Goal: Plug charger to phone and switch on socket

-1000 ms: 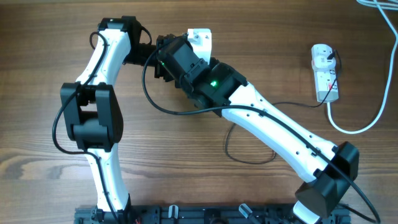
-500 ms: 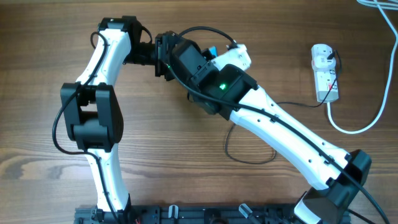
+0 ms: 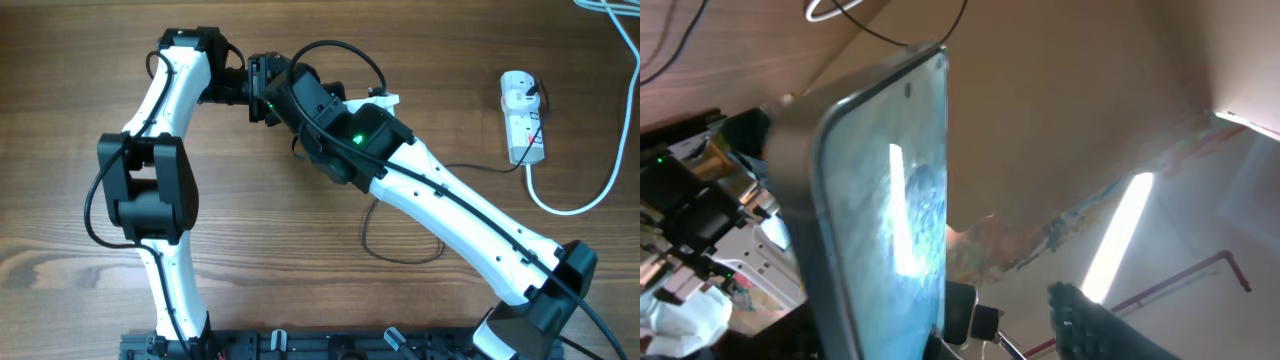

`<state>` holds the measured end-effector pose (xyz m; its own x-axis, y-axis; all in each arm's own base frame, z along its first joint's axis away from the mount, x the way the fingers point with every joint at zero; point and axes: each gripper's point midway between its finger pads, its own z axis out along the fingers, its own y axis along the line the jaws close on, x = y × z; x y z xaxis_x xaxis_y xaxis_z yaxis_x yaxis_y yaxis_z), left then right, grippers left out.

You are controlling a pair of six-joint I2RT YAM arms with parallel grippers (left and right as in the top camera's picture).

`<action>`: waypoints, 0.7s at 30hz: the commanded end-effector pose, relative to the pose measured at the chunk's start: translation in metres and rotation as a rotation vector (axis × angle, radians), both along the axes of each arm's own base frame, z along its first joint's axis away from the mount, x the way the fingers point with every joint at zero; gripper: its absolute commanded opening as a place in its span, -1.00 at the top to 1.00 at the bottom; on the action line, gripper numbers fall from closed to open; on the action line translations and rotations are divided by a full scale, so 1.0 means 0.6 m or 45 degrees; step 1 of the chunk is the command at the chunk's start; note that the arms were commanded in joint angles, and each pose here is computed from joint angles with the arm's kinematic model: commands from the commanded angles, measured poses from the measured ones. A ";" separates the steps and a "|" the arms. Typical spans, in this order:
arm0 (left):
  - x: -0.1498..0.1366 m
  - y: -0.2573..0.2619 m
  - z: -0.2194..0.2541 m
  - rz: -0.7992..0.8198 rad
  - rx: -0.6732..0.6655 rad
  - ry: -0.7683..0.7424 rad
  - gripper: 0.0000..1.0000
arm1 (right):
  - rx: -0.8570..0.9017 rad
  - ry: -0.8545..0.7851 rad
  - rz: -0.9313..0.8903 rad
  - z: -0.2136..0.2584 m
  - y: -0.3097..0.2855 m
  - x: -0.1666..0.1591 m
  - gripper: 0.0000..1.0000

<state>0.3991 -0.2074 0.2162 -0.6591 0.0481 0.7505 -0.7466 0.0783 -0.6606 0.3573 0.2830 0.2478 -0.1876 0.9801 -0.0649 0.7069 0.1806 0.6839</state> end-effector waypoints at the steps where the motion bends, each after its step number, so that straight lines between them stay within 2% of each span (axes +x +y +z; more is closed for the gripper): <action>1: -0.005 -0.001 0.032 0.002 -0.032 -0.051 -0.13 | 0.080 -0.039 -0.017 0.030 0.002 -0.002 0.91; 7: -0.005 -0.001 0.032 0.002 -0.032 -0.051 0.16 | 0.086 -0.045 -0.018 0.032 0.004 0.000 0.91; 18: -0.005 -0.001 0.031 0.001 -0.028 -0.052 0.36 | 0.084 -0.047 -0.014 0.032 0.004 0.000 0.91; 21: -0.005 -0.001 0.031 0.001 -0.029 -0.052 0.52 | 0.086 -0.048 -0.013 0.033 0.005 0.001 0.92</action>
<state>0.3984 -0.2073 0.2136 -0.6593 0.0391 0.7508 -0.7460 0.0906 -0.6598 0.3620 0.2862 0.2523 -0.1680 0.9852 -0.0348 0.6943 0.1433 0.7053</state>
